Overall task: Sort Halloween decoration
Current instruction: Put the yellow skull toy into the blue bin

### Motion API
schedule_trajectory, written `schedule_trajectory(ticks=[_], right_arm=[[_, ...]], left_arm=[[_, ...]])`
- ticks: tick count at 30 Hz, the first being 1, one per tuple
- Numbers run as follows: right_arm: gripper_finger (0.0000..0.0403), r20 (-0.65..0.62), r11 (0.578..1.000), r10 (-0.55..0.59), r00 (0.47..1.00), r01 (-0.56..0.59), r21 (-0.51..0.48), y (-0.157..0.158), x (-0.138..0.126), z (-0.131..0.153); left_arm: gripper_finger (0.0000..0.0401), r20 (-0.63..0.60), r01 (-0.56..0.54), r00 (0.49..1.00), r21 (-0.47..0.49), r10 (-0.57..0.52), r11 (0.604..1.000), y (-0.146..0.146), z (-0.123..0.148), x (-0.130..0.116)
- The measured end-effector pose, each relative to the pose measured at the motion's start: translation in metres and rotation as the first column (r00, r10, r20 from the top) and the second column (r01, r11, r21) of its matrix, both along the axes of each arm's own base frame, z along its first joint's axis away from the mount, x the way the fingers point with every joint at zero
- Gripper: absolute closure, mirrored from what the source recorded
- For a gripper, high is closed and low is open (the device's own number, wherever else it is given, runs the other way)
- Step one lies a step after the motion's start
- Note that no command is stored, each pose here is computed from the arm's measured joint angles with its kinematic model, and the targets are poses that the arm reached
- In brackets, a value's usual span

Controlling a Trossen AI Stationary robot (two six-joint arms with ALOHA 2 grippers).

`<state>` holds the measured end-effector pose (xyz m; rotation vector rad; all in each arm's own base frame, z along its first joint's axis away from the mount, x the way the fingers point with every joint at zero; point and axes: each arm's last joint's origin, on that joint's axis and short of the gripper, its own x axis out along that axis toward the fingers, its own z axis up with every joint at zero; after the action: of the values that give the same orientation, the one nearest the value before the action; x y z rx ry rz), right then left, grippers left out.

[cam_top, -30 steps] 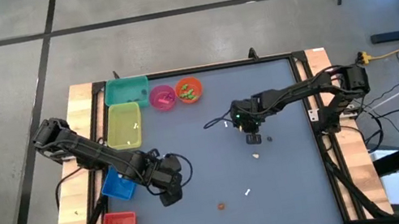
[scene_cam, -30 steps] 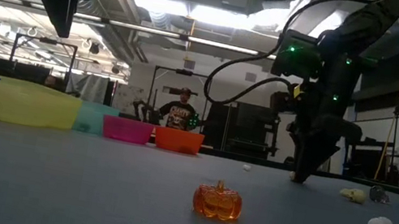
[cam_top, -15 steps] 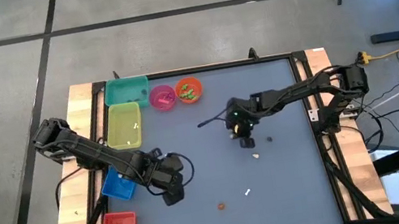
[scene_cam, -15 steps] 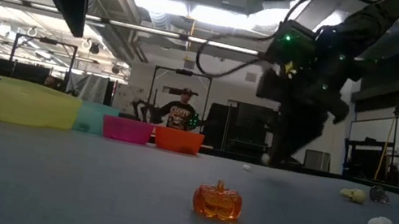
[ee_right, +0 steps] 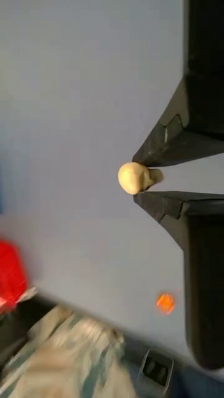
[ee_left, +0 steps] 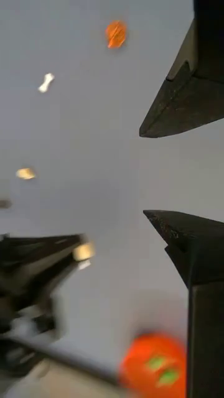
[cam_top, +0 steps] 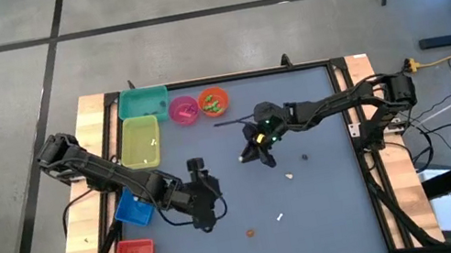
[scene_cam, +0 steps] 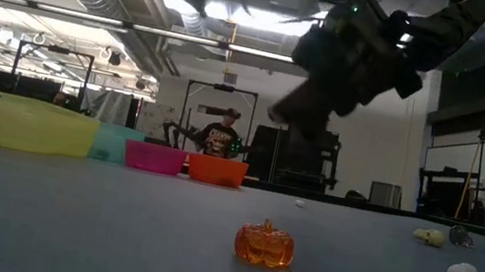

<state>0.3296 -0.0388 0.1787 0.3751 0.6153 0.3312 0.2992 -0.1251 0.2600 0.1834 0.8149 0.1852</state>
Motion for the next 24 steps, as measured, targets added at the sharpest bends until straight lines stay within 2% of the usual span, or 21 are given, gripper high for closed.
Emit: schedule_trajectory(ticks=[4,9,18,24], right_arm=[[0.0341,0.075,0.995,0.017,0.997,-0.024,0.097,0.001,0.005,0.010],[0.0341,0.155,0.981,0.035,0.987,-0.064,0.182,0.002,0.009,0.020],[0.0341,0.230,0.965,0.012,0.973,-0.072,0.254,0.002,0.012,0.032],[0.0341,0.221,0.960,-0.009,0.975,-0.054,0.275,0.002,0.012,0.033]], left_arm=[[0.0216,0.057,0.062,0.996,0.133,-0.070,0.989,0.003,0.006,0.008],[0.0216,0.099,0.095,0.988,0.205,-0.117,0.974,0.012,0.012,0.018],[0.0216,0.140,0.030,0.988,0.208,-0.060,0.978,0.035,0.016,0.029],[0.0216,0.140,0.001,0.990,0.207,-0.031,0.978,0.045,0.016,0.031]])
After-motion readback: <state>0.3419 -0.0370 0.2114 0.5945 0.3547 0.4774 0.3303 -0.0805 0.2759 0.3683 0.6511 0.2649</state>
